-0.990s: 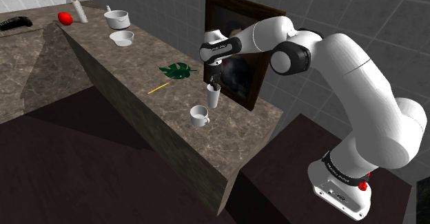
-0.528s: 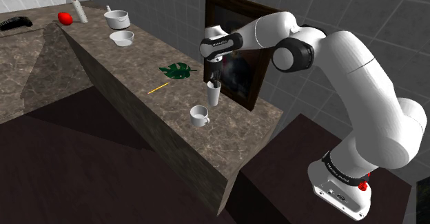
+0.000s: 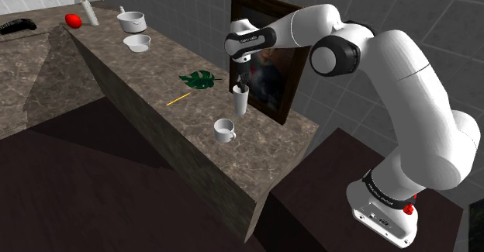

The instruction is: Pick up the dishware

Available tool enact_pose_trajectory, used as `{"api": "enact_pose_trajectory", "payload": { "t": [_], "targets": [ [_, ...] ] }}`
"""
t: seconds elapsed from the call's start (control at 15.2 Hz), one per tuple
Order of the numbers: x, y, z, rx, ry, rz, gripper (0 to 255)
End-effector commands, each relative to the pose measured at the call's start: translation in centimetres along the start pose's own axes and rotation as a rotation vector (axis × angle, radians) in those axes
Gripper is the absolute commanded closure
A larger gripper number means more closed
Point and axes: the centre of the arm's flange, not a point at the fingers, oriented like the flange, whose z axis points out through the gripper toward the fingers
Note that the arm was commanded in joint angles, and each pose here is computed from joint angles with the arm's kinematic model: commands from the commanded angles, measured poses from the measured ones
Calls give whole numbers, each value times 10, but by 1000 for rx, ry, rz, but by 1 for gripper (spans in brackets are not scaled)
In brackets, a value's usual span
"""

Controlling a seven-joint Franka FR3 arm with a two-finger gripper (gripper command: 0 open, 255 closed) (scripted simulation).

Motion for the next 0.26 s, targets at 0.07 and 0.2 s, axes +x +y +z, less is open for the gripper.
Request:
{"api": "enact_pose_trajectory", "payload": {
  "t": [0.07,0.2],
  "targets": [
    [-4,-1,-16,0,0,0,255],
    [-4,-1,-17,0,0,0,255]
  ]
}}
